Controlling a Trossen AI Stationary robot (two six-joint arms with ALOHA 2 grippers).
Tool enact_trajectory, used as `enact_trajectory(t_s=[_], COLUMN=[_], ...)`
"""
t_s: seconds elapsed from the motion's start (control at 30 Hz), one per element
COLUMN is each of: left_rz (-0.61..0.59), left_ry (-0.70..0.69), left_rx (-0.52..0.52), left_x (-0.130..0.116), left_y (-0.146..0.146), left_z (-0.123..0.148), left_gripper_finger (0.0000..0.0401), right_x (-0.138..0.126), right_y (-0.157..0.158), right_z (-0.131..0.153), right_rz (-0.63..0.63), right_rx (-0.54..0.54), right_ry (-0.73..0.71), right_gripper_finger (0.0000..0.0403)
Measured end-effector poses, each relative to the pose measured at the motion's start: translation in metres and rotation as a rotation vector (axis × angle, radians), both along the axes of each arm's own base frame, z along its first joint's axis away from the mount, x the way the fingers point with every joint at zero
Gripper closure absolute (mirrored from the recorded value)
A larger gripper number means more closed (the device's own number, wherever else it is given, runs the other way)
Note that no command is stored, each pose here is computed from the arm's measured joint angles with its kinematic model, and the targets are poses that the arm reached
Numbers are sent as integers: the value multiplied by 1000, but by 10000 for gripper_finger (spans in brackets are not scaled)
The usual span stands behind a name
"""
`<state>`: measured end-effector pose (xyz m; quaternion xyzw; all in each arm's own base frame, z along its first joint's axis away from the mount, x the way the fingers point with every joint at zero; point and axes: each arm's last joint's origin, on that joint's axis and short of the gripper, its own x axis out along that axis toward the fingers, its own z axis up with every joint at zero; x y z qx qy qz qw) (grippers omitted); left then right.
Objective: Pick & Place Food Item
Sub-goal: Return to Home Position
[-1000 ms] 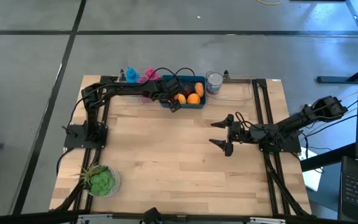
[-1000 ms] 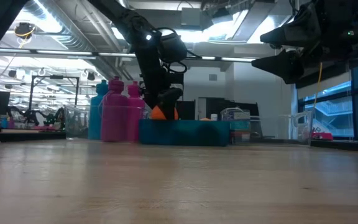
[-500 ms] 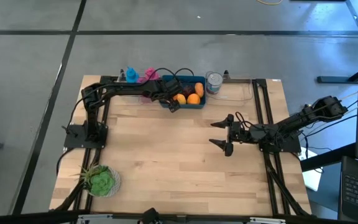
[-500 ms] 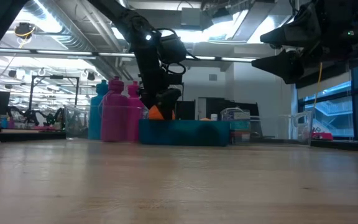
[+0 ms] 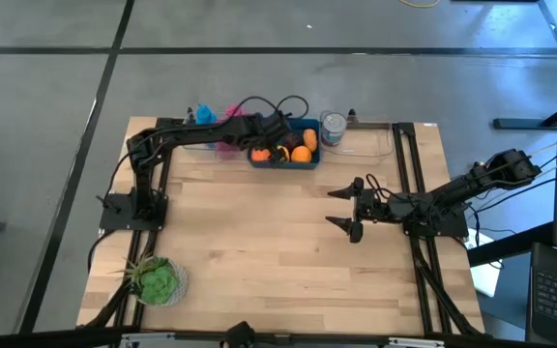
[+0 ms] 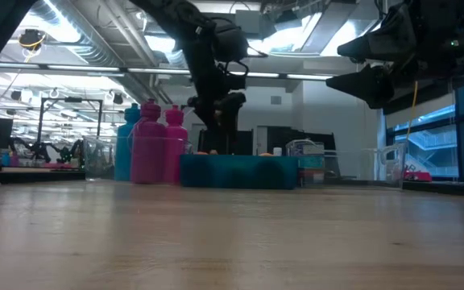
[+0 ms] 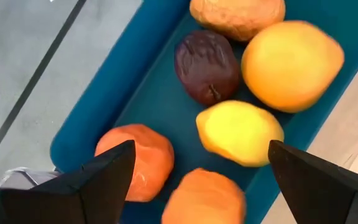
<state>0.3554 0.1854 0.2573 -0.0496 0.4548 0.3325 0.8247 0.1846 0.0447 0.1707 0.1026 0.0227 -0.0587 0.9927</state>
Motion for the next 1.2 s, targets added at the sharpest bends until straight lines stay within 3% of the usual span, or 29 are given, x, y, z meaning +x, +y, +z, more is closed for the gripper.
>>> enact_trajectory(t_s=[0.23, 0.43, 0.7, 0.93, 1.07, 1.2], left_rz=[-14, -110, -310, -434, -452, -457], left_ry=[-28, -148, -244, -349, -409, -497], left_rx=[-12, -43, 6, 34, 54, 84], left_x=[1, 7, 14, -5, -31, -65], left_y=[-1, -15, -73, -122, -142, -160], left_z=[5, 20, 56, 94, 115, 135], left_gripper_finger=[44, 56, 154, 265, 311, 348], right_x=[0, 1, 2, 1, 1, 3], right_y=[0, -4, -10, -12, -12, -11], right_z=[0, 2, 2, 13, 29, 50], right_rz=[-3, -56, -90, -95, -100, -98], right_rx=[-7, -9, -29, -107, -142, -208], right_ry=[-1, -12, -16, -80, -133, -88], right_gripper_finger=[21, 21, 41, 135, 212, 306])
